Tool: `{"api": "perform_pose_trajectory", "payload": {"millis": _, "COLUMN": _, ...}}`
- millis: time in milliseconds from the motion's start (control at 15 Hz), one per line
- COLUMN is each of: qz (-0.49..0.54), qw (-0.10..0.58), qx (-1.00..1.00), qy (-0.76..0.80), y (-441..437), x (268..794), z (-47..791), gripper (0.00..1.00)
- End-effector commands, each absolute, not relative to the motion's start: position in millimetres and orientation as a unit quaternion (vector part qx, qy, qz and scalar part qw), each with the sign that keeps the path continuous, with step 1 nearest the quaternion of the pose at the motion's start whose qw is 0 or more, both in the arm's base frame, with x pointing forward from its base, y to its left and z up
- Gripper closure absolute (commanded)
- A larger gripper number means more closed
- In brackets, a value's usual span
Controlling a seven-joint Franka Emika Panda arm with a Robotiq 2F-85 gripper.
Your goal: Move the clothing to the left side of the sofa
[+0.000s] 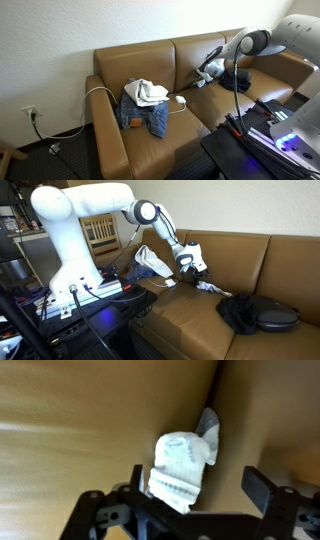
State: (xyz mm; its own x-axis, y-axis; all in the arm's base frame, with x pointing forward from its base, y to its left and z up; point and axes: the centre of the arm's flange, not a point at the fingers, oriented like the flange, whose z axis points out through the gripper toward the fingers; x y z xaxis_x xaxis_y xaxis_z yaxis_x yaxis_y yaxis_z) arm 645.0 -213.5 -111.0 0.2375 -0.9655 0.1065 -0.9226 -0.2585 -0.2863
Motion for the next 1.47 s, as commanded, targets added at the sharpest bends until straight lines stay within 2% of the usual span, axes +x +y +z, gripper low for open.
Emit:
{"api": "perform_pose_trajectory", "payload": {"millis": 0, "qz": -0.168, "qw": 0.062, "qx": -0.768, "qy": 0.615, "y": -201, "x": 677, "z": -160, "gripper": 0.0}}
{"api": "perform_pose_trajectory", "payload": {"millis": 733, "qz": -0.219, "qw": -0.032, "qx": -0.715, "qy": 0.663, "y": -217, "x": 677, "z": -161, "gripper": 0.0}}
{"api": "perform_pose_trajectory", "payload": {"millis": 800, "qz": -0.192, "qw": -0.031, "qx": -0.712, "qy": 0.675, "y": -220, "x": 679, "z": -159, "gripper": 0.0}}
{"api": "perform_pose_trajectory", "payload": {"millis": 867, "qz": -0.211, "qw": -0.019, "qx": -0.719, "qy": 0.662, "y": -206, "x": 635, "z": -100, "gripper": 0.0}}
{"api": "perform_pose_trajectory", "payload": {"millis": 1267, "qz": -0.207, "qw": -0.024, "qx": -0.727, "qy": 0.654, "y": -204, "x": 641, "z": -126, "gripper": 0.0}}
{"api": "perform_pose_trajectory", "payload": {"millis": 1333, "qz": -0.206, "qw": -0.023, "qx": -0.724, "qy": 0.658, "y": -201, "x": 641, "z": -129, "gripper": 0.25}}
{"api": "perform_pose_trajectory", "payload": {"millis": 1400, "qz": -0.205, "qw": -0.024, "qx": -0.721, "qy": 0.661, "y": -199, "x": 643, "z": -131, "gripper": 0.26}}
